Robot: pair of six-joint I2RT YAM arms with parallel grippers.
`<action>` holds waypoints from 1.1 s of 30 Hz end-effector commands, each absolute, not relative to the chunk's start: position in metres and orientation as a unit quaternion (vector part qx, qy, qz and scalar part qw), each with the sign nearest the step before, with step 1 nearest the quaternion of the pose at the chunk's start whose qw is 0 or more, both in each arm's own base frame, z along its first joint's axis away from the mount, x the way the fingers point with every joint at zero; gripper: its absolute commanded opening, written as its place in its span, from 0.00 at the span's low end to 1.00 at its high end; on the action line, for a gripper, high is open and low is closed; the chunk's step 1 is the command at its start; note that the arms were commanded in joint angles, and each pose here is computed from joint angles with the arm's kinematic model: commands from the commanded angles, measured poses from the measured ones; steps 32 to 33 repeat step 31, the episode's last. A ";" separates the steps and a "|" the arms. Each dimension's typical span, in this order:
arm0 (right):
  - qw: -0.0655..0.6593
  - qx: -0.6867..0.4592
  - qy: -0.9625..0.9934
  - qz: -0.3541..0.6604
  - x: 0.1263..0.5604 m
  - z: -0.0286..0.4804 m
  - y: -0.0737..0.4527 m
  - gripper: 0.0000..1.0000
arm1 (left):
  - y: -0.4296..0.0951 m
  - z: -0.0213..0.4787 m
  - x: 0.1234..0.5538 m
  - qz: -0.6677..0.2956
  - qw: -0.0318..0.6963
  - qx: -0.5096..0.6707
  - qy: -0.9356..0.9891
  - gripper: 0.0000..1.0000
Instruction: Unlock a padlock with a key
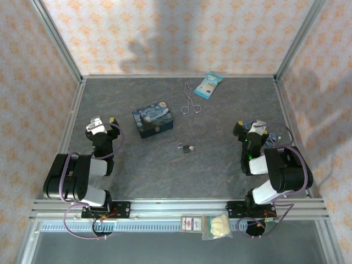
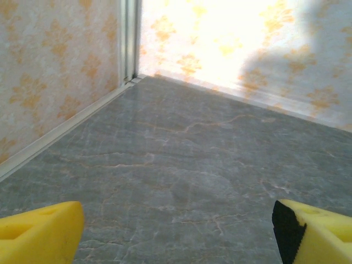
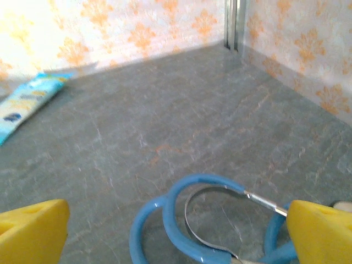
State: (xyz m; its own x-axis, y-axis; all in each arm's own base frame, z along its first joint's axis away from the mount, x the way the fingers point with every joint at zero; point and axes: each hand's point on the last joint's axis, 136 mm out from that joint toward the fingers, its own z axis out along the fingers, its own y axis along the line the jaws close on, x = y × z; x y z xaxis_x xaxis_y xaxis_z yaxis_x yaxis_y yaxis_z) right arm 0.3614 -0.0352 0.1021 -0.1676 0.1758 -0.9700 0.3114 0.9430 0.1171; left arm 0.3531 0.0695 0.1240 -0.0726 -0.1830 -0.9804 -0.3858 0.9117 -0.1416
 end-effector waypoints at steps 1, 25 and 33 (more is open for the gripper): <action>0.660 0.173 0.730 -0.044 0.366 0.126 -0.037 1.00 | 0.056 0.150 0.344 0.058 0.718 -0.154 0.677 0.94; 0.663 0.171 0.728 -0.044 0.366 0.127 -0.037 1.00 | 0.057 0.137 0.360 0.065 0.683 -0.156 0.711 0.99; 0.664 0.171 0.726 -0.042 0.365 0.128 -0.036 1.00 | 0.057 0.137 0.360 0.064 0.683 -0.155 0.711 0.99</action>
